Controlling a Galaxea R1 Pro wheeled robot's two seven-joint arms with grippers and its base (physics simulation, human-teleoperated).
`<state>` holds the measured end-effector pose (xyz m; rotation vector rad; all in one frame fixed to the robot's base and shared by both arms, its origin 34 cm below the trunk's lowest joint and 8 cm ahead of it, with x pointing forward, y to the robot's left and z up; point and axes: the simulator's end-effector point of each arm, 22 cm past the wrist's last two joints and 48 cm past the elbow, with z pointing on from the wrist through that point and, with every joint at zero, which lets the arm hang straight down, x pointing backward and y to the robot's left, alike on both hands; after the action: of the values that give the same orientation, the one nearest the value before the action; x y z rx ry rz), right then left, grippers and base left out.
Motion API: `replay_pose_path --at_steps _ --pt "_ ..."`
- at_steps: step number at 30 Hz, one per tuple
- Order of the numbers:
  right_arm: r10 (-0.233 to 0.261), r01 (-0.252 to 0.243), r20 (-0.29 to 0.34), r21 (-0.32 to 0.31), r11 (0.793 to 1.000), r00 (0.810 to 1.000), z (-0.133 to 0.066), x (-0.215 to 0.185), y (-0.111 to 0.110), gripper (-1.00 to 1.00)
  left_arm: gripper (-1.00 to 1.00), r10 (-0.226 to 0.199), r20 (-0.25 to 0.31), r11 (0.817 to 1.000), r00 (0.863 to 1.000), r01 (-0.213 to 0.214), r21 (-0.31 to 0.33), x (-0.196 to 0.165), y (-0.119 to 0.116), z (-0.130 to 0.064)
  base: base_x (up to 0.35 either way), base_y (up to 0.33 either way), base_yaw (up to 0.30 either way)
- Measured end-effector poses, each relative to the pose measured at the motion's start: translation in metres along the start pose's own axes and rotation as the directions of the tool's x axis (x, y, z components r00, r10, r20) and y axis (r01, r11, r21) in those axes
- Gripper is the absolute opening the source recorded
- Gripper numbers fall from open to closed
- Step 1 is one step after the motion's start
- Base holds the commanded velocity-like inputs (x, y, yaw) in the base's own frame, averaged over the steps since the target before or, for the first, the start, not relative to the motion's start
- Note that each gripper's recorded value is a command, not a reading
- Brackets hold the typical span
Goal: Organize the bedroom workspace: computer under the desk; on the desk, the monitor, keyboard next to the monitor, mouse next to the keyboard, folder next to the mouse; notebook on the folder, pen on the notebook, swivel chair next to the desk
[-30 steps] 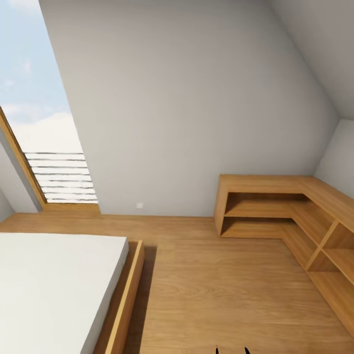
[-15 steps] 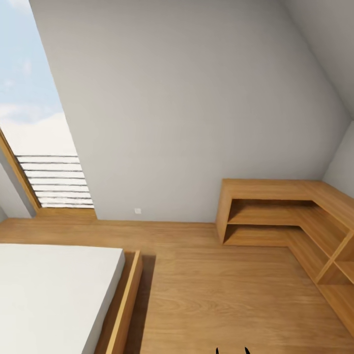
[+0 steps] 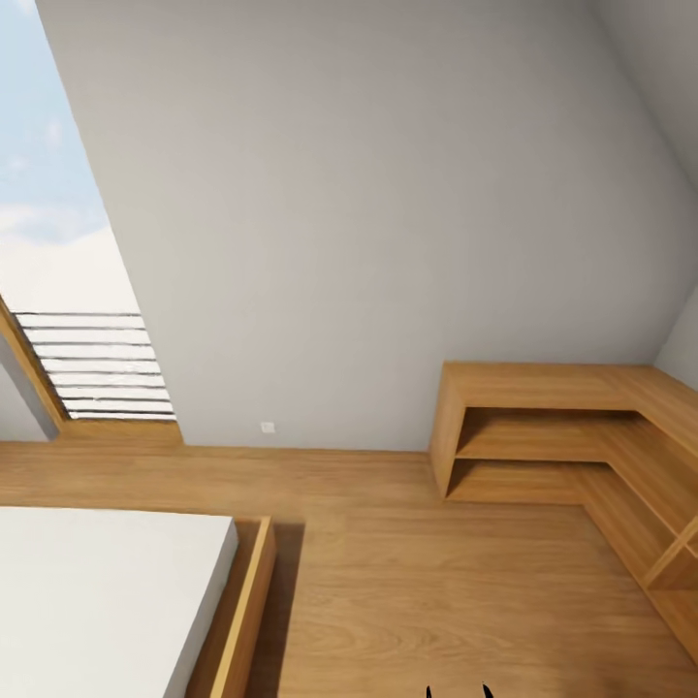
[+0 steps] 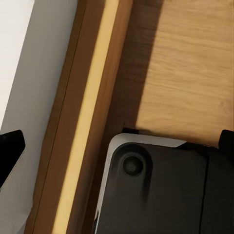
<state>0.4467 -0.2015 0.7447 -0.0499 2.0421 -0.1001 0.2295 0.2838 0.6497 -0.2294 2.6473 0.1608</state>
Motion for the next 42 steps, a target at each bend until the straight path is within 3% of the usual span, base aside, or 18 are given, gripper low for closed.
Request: replay_pose_path --at_steps 19,42 --pt "-0.001 0.001 0.001 -0.001 1.0 1.0 0.0 -0.0001 0.0002 1.0 1.0 0.0 0.0 1.0 1.0 0.0 0.0 0.0 0.0 0.0 0.322 -0.02 0.0" --pt "0.0 0.0 0.0 0.0 1.0 1.0 0.0 -0.0001 0.0001 1.0 1.0 0.0 0.0 1.0 1.0 0.0 0.0 0.0 -0.0001 0.0 0.31 -0.17 0.0"
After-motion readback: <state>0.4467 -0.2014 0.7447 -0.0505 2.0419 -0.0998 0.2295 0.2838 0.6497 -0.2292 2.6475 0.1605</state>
